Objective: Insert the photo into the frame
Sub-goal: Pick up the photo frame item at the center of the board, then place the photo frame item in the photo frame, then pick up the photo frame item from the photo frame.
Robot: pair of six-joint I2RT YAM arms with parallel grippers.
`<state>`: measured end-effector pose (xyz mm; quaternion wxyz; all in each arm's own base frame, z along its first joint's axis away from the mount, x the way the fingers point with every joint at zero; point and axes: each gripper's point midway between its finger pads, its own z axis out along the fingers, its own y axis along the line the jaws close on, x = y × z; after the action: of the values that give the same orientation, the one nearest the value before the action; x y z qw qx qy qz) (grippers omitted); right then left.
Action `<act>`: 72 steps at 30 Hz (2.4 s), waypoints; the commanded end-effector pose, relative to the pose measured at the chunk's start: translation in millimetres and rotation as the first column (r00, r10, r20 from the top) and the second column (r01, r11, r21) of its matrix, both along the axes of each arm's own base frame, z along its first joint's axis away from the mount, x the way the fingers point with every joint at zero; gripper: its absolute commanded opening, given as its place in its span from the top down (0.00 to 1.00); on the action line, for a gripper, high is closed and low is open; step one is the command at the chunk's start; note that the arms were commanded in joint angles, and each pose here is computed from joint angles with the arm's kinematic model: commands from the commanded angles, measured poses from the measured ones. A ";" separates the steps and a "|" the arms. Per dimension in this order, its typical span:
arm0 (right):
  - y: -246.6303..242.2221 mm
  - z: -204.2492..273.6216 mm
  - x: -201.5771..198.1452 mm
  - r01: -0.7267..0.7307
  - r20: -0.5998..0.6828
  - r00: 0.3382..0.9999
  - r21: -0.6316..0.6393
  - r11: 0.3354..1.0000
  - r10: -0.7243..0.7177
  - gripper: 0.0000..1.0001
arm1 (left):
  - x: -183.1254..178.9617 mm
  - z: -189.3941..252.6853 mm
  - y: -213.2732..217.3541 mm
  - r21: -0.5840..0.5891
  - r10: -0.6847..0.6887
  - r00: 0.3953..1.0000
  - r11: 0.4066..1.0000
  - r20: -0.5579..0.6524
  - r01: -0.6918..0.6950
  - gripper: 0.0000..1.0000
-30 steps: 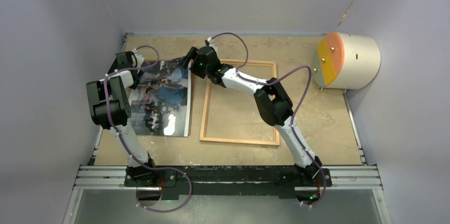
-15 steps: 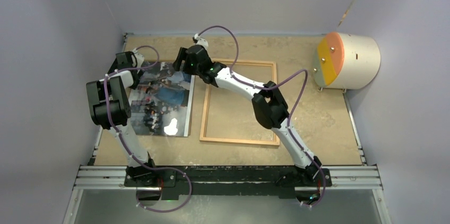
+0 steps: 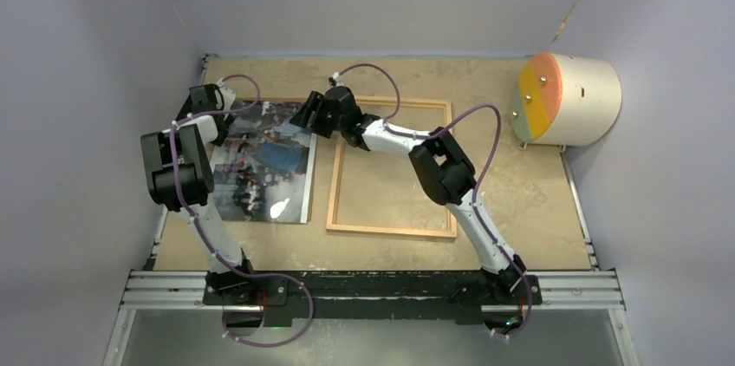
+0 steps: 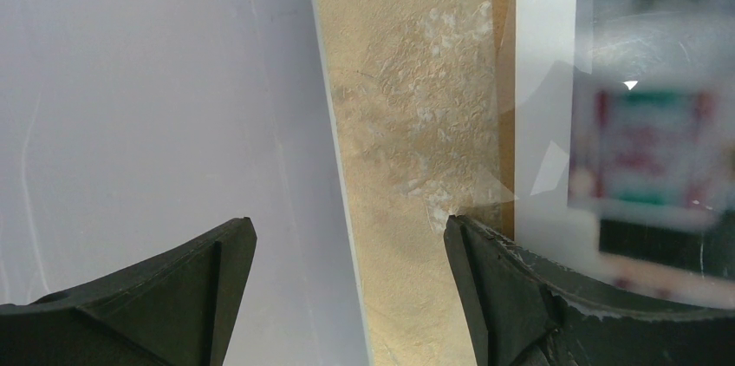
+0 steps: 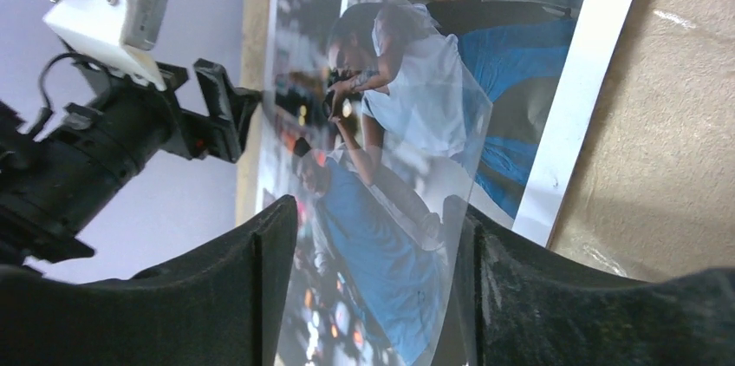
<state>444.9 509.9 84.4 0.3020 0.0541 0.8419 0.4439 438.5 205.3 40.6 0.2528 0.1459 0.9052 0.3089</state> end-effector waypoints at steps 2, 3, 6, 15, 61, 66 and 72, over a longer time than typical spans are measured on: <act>10.5 67.1 4.3 -0.068 0.041 0.997 0.240 0.968 0.060 0.44 | -48.7 -76.1 -50.8 -0.238 -0.102 0.966 0.970 -0.239 0.043 0.12; 10.4 65.6 4.3 -0.069 0.037 0.997 0.241 0.968 0.062 0.50 | -47.9 -75.3 -50.8 -0.239 -0.101 0.966 0.970 -0.237 0.043 0.12; 10.5 63.9 4.1 -0.076 0.027 0.997 0.249 0.966 0.072 0.70 | -46.3 -70.3 -47.7 -0.238 -0.098 0.967 0.970 -0.234 0.041 0.12; -16.4 86.5 15.7 -0.090 0.023 0.996 0.238 0.967 0.087 1.00 | -30.7 4.5 -14.4 -0.188 -0.057 0.987 0.982 -0.150 0.028 0.01; -300.6 -17.6 -111.0 0.038 -0.379 0.919 -0.199 0.979 -0.112 0.02 | -8.3 9.0 -195.8 -0.174 -0.394 0.901 0.914 -0.179 0.365 0.00; -274.1 -24.9 -150.7 0.062 -0.425 0.898 -0.142 0.988 -0.117 0.02 | -12.5 5.0 -197.8 -0.181 -0.396 0.899 0.913 -0.186 0.365 0.00; -254.1 -39.7 -166.1 0.169 -0.475 0.865 -0.020 0.985 -0.158 0.17 | -17.0 -0.2 -198.4 -0.181 -0.397 0.896 0.913 -0.200 0.365 0.00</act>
<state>270.6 244.7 42.1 0.1096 0.1719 0.9114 0.3576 429.4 11.4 43.0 0.2118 0.3404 0.8991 0.1760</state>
